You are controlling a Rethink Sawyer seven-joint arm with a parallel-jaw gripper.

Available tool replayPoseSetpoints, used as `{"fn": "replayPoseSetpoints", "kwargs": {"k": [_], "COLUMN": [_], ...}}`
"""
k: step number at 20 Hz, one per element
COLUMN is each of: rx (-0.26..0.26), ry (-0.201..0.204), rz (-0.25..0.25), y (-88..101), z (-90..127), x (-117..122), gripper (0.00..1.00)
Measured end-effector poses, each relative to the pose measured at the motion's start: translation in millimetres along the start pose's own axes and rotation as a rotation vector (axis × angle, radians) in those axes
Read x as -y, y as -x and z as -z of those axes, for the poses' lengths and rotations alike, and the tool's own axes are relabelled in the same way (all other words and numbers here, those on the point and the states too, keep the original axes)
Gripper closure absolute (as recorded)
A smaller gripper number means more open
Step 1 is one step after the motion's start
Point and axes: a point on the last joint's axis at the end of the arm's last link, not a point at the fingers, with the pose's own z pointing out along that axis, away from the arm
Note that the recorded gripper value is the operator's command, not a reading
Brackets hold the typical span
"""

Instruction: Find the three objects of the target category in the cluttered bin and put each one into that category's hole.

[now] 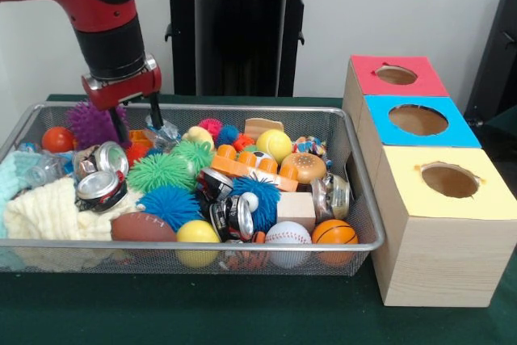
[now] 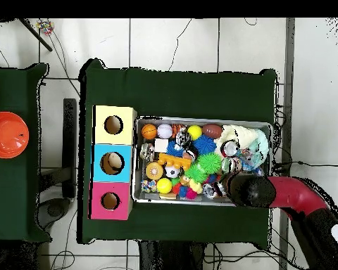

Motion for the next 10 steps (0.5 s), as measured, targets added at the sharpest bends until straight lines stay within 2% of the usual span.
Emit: {"fn": "replayPoseSetpoints", "kwargs": {"k": [3,10], "rx": [0.016,0.026], "ry": [0.011,0.091], "rz": [0.001,0.015], "y": [0.6,4.1], "z": [-4.3,-18.1], "x": [-4.7,-36.7], "gripper": [0.0,0.0]}}
